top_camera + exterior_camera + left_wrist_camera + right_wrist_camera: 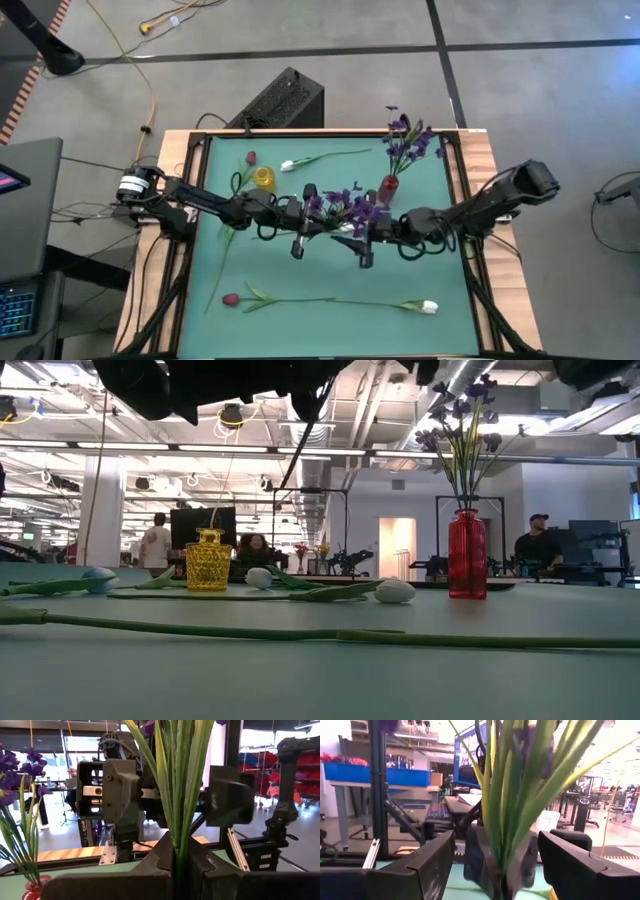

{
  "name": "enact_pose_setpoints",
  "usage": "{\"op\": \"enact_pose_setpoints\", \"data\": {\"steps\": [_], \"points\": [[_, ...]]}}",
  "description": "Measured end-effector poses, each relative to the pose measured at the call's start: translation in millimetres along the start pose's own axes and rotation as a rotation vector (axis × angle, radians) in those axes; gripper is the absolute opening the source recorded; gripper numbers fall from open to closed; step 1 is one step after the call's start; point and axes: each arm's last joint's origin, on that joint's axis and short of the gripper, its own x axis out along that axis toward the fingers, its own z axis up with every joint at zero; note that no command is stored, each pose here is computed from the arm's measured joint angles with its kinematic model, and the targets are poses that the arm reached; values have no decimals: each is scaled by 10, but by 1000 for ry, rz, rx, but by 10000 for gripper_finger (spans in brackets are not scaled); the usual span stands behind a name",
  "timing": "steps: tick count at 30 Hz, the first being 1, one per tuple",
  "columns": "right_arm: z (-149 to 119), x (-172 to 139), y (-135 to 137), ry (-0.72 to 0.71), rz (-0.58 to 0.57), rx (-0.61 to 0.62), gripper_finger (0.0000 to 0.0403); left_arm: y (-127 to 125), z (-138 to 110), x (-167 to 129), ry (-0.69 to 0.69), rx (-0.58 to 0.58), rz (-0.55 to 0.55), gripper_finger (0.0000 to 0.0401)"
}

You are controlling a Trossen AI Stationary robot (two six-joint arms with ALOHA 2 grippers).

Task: Sort flowers into vase by color
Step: Put the violet flowers into the red vase

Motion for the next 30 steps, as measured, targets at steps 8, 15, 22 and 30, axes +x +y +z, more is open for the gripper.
{"op": "enact_pose_setpoints", "data": {"steps": [8, 15, 22, 30], "points": [[-53, 195, 69, -6, -7, -55, 305, 2, -1, 0, 1, 17, 6, 0], [-63, 223, 77, 1, -21, -76, 262, 2, -10, -1, 10, 16, 6, 0], [-100, 221, 71, 42, -54, -94, 174, 2, -14, -1, 14, 15, 7, 0], [-104, 217, 69, 56, -67, -143, 55, 1, -25, -1, 22, 31, 13, 9]]}}
